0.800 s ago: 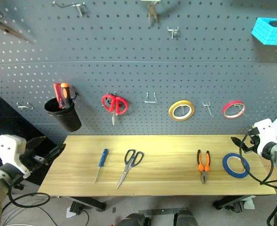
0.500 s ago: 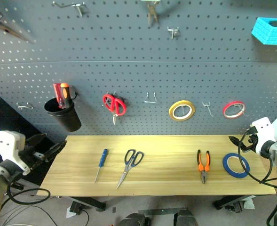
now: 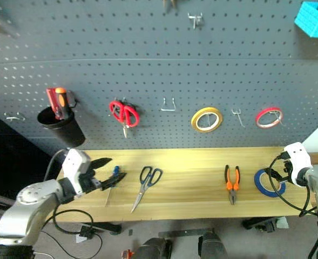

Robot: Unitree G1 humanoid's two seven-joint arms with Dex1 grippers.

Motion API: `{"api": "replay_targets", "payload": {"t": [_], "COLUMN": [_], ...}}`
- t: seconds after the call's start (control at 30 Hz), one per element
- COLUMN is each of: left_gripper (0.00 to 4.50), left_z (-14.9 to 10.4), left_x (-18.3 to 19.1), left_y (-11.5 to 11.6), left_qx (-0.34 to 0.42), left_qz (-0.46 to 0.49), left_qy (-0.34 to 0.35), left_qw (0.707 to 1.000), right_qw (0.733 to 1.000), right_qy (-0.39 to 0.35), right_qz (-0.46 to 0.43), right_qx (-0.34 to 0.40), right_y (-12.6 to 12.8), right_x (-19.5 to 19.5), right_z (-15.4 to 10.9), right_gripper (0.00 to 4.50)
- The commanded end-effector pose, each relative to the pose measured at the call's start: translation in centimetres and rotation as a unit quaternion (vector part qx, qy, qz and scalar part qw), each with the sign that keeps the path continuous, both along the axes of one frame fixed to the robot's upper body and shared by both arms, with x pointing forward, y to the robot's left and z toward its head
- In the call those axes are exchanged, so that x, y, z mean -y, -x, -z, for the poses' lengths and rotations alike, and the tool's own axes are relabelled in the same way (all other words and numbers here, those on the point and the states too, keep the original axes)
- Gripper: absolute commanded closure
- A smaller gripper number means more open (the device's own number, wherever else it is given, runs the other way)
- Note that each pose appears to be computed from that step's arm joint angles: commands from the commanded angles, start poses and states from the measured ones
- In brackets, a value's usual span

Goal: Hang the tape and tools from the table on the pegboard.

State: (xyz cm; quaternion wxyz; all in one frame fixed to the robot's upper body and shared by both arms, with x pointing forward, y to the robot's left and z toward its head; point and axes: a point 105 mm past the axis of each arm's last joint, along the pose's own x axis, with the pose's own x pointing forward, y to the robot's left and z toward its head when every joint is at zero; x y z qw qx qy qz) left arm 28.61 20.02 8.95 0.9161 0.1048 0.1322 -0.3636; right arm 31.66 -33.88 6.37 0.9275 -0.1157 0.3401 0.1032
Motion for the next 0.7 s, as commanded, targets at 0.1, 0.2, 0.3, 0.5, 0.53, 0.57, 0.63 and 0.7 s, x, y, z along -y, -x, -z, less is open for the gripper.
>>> {"api": "replay_targets", "payload": {"t": [0.1, 0.2, 0.3, 0.5, 0.53, 0.57, 0.63, 0.7], "left_gripper": [0.04, 0.04, 0.04, 0.04, 0.04, 0.04, 0.04, 0.04], "left_z": [0.0, 1.4, 2.2, 2.1, 2.1, 2.0, 1.7, 1.4], "left_x": [6.7, 9.5, 11.3, 14.2, 14.3, 14.5, 15.0, 15.2], "left_y": [0.5, 0.6, 0.6, 2.0, 2.1, 2.2, 2.4, 2.4], "left_qx": [0.024, 0.028, 0.038, 0.039, 0.040, 0.042, 0.045, 0.049], "left_qz": [0.124, 0.172, 0.197, 0.231, 0.230, 0.230, 0.231, 0.228], "left_qy": [0.002, -0.017, -0.027, -0.005, -0.005, -0.002, 0.005, 0.008], "left_qw": [0.992, 0.985, 0.979, 0.972, 0.972, 0.972, 0.972, 0.972], "right_qw": [0.999, 0.998, 0.997, 0.995, 0.995, 0.995, 0.994, 0.993], "right_qy": [-0.021, -0.037, -0.042, -0.045, -0.043, -0.043, -0.048, -0.050], "right_qz": [0.001, 0.013, 0.009, 0.030, 0.032, 0.033, 0.038, 0.052], "right_qx": [-0.033, -0.053, -0.067, -0.086, -0.087, -0.087, -0.086, -0.091], "right_y": [-0.8, -1.1, -1.0, -1.2, -1.3, -1.5, -1.8, -2.1], "right_x": [-1.5, -2.0, -2.8, -3.3, -3.4, -3.6, -4.0, -4.1], "right_z": [0.0, 0.7, 1.4, 2.9, 3.1, 3.2, 3.5, 3.8], "right_gripper": [0.00, 0.00, 0.00, 0.00, 0.00, 0.00, 0.00, 0.00]}}
